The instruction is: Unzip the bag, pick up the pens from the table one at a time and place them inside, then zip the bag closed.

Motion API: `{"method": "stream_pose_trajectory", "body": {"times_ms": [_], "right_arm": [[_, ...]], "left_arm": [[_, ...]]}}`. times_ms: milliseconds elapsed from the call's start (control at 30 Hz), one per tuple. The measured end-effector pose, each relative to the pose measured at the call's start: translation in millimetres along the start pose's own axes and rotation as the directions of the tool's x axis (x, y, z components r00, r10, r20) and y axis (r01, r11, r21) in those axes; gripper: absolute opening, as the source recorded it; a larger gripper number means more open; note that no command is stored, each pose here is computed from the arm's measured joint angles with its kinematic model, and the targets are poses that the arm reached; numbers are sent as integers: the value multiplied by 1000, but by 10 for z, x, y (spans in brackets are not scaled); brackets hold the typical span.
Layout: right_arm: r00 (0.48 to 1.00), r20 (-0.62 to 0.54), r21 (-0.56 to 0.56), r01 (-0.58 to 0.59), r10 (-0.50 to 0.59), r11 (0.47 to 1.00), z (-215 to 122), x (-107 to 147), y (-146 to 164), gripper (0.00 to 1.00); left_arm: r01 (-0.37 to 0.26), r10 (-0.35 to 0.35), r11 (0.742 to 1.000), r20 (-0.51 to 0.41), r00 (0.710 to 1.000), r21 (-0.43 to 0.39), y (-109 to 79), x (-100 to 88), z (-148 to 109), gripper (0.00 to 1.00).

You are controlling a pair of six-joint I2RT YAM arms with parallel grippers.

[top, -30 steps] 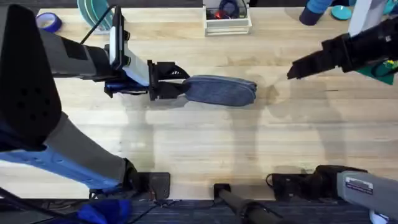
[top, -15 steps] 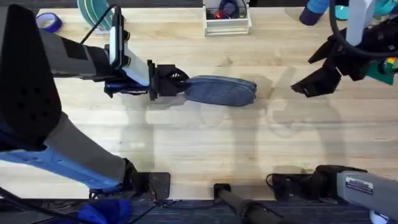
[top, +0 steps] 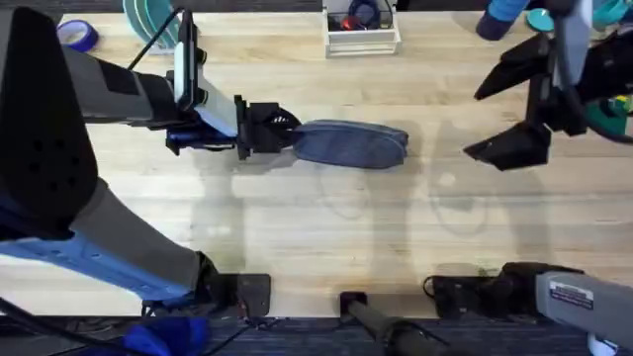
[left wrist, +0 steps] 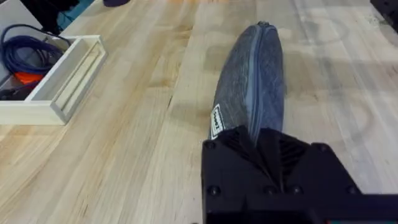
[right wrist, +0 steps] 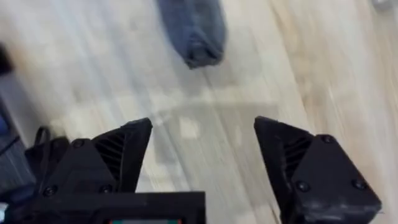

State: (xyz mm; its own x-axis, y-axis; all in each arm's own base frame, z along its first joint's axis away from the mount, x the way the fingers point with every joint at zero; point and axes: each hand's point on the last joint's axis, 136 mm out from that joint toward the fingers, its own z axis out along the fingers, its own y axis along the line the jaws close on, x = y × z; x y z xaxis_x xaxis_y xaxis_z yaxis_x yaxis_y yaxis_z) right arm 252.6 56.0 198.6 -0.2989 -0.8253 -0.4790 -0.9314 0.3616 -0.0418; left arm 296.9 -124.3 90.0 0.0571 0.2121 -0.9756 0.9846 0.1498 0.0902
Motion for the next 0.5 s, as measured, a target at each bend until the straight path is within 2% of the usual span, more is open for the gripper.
{"method": "stream_pose_trajectory", "body": {"times_ms": [167, 300, 500], "right_arm": [[995, 47, -75, 91, -88, 993, 19, -58, 157, 997], [995, 50, -148, 96, -90, 984, 76, -46, 256, 997], [989, 111, -167, 112, -94, 980, 87, -146, 281, 997]], "left_arm": [[0, 0, 1000, 0, 1000, 0, 0, 0, 0, 44], [0, 0, 1000, 0, 1000, 0, 0, 0, 0, 44], [0, 0, 1000, 0, 1000, 0, 0, 0, 0, 43]]}}
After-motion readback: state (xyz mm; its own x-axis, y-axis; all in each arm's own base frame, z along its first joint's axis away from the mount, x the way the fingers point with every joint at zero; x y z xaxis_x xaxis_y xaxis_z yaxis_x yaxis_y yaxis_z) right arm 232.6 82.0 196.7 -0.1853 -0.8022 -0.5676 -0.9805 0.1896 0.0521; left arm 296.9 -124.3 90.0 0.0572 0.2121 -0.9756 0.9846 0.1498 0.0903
